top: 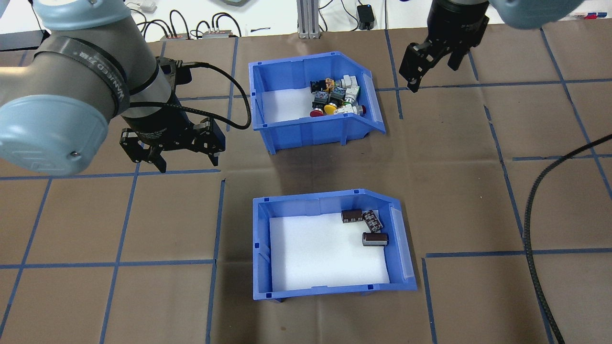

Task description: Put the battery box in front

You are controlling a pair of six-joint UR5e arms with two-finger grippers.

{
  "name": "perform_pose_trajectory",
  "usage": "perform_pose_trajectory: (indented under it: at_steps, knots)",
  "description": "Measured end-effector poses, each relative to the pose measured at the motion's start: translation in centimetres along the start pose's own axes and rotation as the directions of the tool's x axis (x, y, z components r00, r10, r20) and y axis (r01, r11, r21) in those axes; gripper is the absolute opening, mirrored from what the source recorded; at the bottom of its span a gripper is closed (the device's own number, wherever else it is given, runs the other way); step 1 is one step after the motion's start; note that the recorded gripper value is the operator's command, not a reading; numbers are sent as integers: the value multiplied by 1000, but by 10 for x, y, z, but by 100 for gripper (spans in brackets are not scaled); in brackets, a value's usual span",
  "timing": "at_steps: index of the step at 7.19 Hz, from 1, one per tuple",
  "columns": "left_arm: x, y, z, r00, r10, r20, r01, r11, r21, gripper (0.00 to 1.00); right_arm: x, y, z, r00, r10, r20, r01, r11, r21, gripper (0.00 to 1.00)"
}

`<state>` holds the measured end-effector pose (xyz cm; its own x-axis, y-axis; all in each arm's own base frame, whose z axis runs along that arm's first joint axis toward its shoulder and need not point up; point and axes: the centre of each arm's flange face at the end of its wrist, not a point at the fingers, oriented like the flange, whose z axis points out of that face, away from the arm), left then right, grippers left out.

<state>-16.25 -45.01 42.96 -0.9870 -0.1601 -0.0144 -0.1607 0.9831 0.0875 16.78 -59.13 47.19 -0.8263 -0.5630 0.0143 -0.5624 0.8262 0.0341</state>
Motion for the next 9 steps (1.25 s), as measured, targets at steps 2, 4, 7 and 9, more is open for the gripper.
perform_pose_trajectory:
  at_steps: [2,4,7,9]
  knots:
    - [-1,9,8,971,-238,6,238,971,-13,99,-30,-61,8,944,-328,-13,329,944,8,100]
    - [-5,34,22,860,-510,21,510,859,-34,99,-74,-97,23,813,-582,-10,582,814,0,100]
    - [16,99,60,549,-835,36,825,535,-180,99,-141,-117,45,619,-785,18,785,619,-17,100]
    - [50,135,76,384,-917,110,915,362,-177,99,-165,-126,68,569,-821,45,823,568,-33,100]
